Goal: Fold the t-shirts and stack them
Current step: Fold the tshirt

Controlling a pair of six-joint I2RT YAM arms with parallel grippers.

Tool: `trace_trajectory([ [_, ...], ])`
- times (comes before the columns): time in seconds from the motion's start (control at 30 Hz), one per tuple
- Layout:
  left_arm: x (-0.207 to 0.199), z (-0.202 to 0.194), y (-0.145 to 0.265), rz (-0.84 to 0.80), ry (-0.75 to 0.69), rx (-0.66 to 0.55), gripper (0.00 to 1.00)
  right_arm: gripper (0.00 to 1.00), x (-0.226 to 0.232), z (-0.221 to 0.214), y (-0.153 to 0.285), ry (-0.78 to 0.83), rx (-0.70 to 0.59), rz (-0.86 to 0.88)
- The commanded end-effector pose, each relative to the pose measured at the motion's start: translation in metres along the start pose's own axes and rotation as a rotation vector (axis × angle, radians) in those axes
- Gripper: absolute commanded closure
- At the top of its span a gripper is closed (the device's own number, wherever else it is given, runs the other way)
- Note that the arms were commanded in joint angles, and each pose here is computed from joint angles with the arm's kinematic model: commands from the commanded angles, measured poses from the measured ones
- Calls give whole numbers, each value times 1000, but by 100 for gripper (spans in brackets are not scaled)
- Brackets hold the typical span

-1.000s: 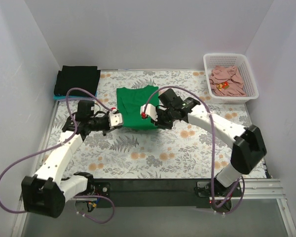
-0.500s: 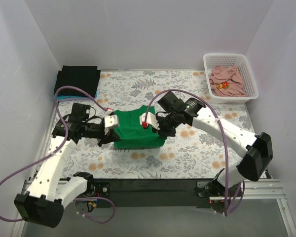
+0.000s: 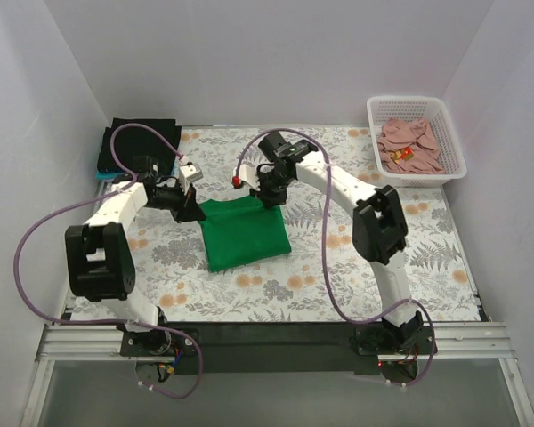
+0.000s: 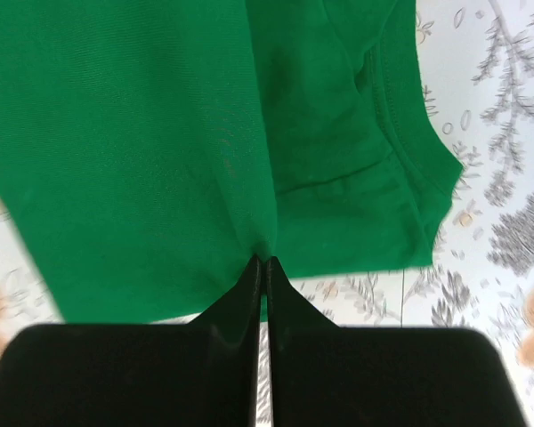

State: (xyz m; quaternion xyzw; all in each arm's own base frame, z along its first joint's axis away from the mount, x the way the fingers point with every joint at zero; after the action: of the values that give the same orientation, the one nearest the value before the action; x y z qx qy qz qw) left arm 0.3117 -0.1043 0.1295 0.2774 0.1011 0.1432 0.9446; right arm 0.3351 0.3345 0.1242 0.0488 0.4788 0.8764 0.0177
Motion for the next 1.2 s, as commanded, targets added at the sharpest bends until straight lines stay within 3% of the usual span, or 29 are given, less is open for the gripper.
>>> trace_trajectory([
  [0.0,34,-26,-15,73,0,30,100,99,-32,-3,-38,13,7,-7],
  [0.17,63,-43,-34,111,80,37,100,99,-39,-24,-72,-41,52,8],
  [0.3,55,-48,-41,73,90,54,100,99,-23,-38,-68,-71,68,34],
  [0.5,-17,-58,-49,-54,68,118,100,99,36,-64,-64,-160,87,142],
  [0.73,-100,-48,-26,-164,42,120,100,99,95,-74,-50,-189,72,202],
  [0.93,-83,2,-14,-90,35,37,100,99,88,-38,5,-157,-56,109],
  [1.17,-44,-27,-45,-69,105,99,100,99,69,-59,-31,-201,26,143],
])
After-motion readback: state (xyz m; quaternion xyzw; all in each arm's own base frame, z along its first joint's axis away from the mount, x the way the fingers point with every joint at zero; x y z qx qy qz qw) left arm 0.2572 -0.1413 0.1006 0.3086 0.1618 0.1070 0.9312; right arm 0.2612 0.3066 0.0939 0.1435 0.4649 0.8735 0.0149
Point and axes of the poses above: each gripper's point midway between its finger pads, its own y axis back along the fingers, its own x axis along the line the jaws close on, z = x × y, the point moved 1 cm from there along y, back along the fingers, and after that the axes turned 12 degrees about -y, right-handed, at the moved point
